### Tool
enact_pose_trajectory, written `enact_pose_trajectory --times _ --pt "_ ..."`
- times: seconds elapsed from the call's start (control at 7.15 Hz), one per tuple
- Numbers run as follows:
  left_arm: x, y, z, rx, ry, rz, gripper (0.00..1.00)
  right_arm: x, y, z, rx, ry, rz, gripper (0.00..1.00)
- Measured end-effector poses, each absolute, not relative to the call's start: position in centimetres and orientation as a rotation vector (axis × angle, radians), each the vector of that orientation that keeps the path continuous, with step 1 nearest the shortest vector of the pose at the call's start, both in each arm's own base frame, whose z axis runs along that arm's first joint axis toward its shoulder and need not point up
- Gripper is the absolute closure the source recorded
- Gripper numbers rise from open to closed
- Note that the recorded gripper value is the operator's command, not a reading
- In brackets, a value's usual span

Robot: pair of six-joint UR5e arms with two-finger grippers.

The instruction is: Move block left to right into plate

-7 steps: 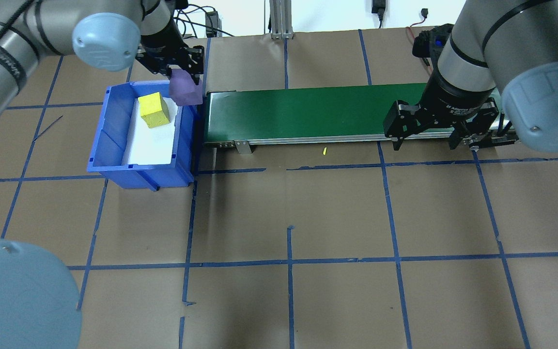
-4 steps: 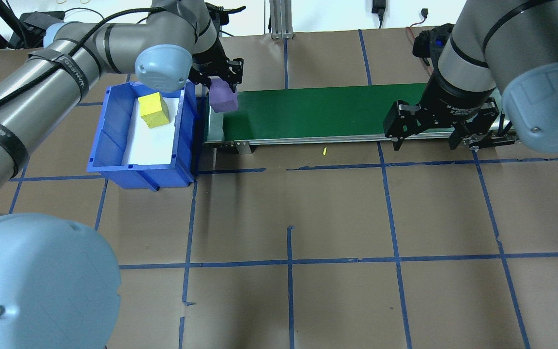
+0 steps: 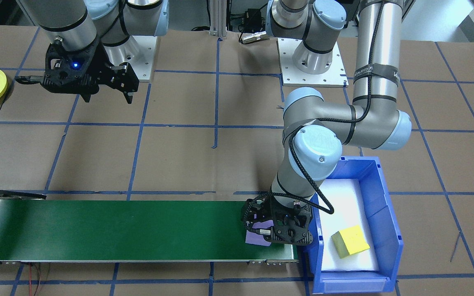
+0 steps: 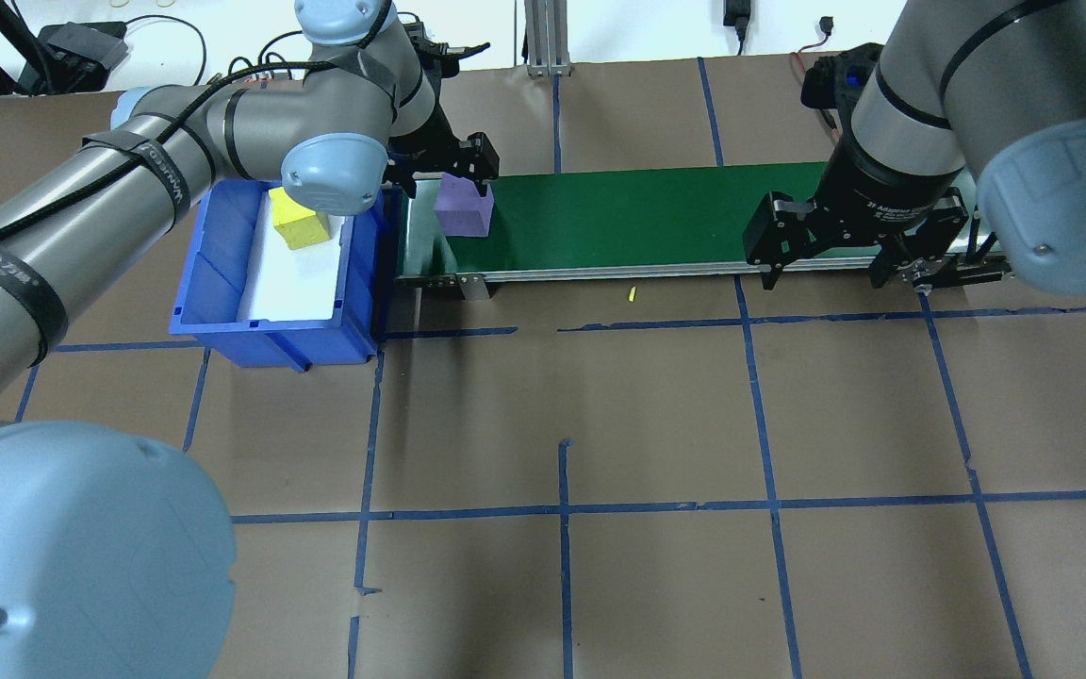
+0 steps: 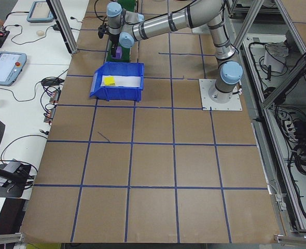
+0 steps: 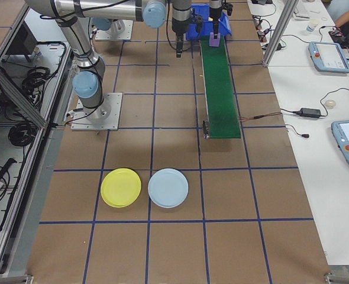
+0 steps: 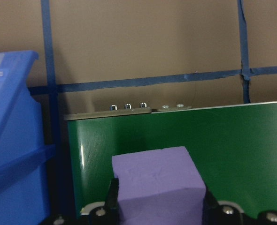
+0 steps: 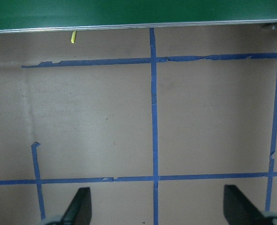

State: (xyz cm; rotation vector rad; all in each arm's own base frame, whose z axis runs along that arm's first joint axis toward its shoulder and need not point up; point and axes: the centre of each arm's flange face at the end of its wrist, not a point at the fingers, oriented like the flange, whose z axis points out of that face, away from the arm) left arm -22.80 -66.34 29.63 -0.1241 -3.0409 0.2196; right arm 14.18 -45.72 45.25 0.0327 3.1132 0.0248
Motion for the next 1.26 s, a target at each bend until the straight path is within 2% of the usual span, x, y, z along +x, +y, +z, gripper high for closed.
enact_pose_trajectory --times 0.14,0.42,0.84,0.98,1.26 --pt "-22.2 -65.7 32.3 -0.117 -3.061 0.206 0.0 14.6 -47.1 44.4 0.031 3.075 0.001 0.0" --pt "-17.7 -66.6 35.3 -0.038 -3.156 0.203 0.0 15.5 -52.5 40.5 0.045 2.993 -0.047 0.0" --pt "-7.2 -69.5 30.1 0.163 -3.178 0.079 0.0 17.0 -61.3 35.3 0.131 2.87 -0.129 0.0" --pt "-6.0 -69.5 28.2 0.198 -3.168 0.064 0.0 17.2 -63.6 33.9 0.156 2.849 -0.129 0.0" --pt "-5.2 -69.8 25.3 0.222 -3.163 0.086 0.0 17.9 -65.5 31.7 0.205 2.788 -0.091 0.0"
